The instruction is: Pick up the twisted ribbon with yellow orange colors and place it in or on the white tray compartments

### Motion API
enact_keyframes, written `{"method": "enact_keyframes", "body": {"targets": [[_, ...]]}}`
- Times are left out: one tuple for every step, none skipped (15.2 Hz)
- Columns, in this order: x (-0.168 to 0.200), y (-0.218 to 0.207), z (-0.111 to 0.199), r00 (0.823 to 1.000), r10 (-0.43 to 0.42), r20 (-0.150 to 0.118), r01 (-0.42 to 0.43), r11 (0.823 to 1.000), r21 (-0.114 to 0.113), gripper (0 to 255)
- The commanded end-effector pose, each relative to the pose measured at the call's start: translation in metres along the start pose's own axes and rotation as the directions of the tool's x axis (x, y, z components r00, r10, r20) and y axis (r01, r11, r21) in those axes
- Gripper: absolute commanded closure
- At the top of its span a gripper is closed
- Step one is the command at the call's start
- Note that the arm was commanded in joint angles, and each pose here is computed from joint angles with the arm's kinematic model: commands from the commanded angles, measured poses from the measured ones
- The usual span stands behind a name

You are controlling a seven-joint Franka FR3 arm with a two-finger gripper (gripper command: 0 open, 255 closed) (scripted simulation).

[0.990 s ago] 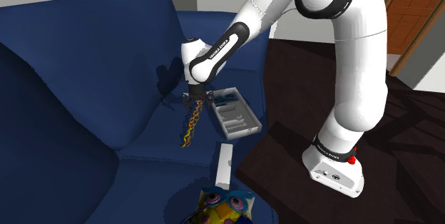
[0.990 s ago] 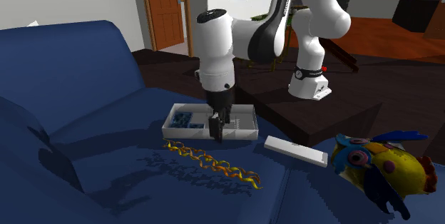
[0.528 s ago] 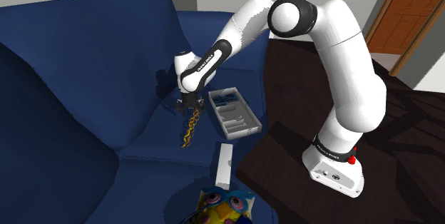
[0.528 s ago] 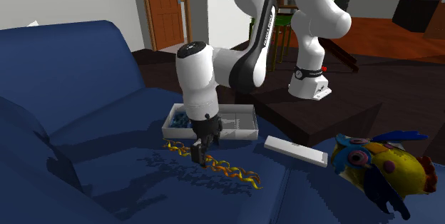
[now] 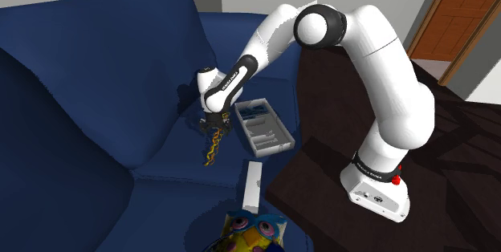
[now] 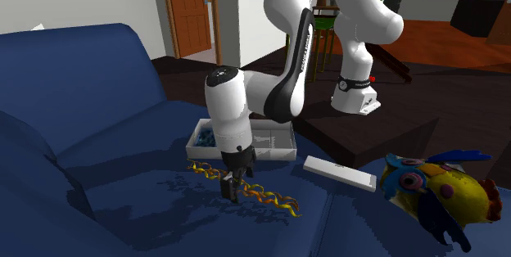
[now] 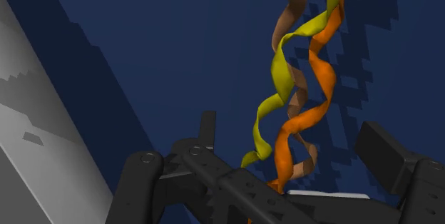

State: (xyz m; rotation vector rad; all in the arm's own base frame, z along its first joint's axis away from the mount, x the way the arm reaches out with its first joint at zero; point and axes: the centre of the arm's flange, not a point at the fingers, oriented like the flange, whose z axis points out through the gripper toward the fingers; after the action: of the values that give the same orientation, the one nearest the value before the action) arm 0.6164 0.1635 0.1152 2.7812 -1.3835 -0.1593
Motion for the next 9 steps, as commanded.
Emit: {"method": "enact_keyframes", "body": {"targets": [[0.0004,0.0,0.0014,1.0,0.0,0.0,0.0,1.0,0.0,0],[0.0004,0.0,0.0014,1.0,0.0,0.0,0.0,1.0,0.0,0],[0.0004,0.0,0.0014,1.0,0.0,0.0,0.0,1.0,0.0,0],[0.0004,0.0,0.0014,1.0,0.0,0.0,0.0,1.0,0.0,0],[0.0004,0.0,0.0014,1.0,0.0,0.0,0.0,1.0,0.0,0],[0.0003,0.0,0.0013,1.0,0.0,0.0,0.0,1.0,0.0,0],[0.0003,0.0,0.0013,1.0,0.0,0.0,0.0,1.0,0.0,255],[0.0003,0.0,0.0013,1.0,0.0,0.0,0.0,1.0,0.0,255],[0.0003,0.0,0.0013,1.0,0.0,0.0,0.0,1.0,0.0,255]]}}
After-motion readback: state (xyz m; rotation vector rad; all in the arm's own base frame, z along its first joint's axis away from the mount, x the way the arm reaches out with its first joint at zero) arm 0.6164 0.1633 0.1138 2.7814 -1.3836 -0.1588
